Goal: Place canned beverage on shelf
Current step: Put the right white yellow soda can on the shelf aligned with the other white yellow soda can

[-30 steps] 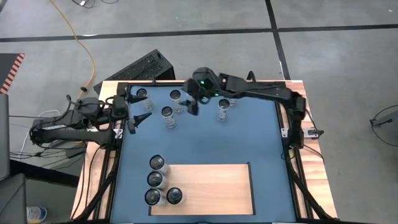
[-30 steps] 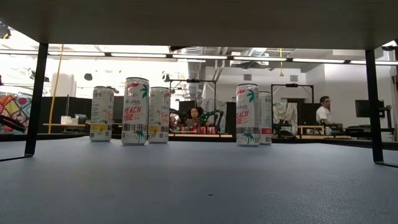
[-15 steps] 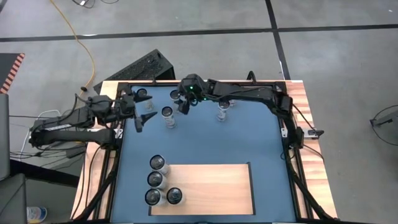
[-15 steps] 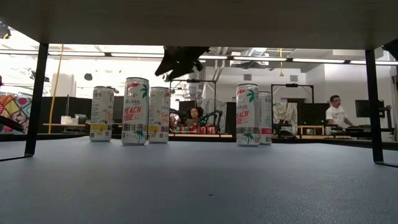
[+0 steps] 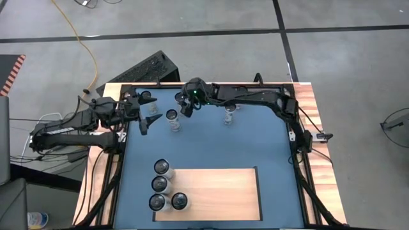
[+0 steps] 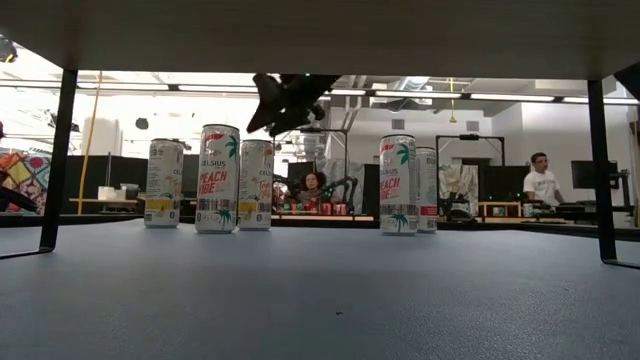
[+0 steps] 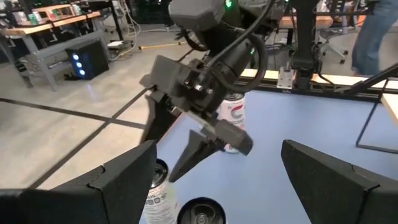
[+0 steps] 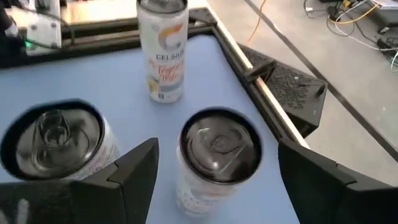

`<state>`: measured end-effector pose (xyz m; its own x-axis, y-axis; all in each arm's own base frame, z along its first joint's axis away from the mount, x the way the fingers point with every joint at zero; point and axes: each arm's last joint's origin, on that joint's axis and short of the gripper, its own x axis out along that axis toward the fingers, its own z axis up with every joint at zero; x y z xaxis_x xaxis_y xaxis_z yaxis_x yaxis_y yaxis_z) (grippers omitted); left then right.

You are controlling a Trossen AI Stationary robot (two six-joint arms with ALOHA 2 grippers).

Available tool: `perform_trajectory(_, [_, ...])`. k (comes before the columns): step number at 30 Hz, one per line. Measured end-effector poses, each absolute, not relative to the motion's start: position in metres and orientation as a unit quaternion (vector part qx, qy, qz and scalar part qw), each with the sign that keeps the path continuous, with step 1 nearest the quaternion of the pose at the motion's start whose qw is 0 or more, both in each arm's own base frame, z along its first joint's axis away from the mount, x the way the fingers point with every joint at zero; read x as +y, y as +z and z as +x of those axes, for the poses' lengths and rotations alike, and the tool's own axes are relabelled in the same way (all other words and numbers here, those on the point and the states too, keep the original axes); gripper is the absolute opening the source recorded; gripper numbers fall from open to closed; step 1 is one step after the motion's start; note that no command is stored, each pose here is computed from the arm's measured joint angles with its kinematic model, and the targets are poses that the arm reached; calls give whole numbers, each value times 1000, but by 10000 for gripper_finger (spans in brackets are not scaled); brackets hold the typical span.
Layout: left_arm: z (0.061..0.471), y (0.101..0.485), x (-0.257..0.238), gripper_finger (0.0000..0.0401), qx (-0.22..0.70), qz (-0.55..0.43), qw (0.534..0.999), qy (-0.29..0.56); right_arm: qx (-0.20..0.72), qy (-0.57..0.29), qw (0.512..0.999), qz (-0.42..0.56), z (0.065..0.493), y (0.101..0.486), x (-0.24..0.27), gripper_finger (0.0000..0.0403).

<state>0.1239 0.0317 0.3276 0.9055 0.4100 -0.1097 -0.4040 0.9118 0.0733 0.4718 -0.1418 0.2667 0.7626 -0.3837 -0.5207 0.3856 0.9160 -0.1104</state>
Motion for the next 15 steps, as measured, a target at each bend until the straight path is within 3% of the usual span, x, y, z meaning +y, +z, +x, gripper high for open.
perform_trajectory(15, [124,328,31,333,62,22,977,203,272,-218,937,5,478,252,-150,306])
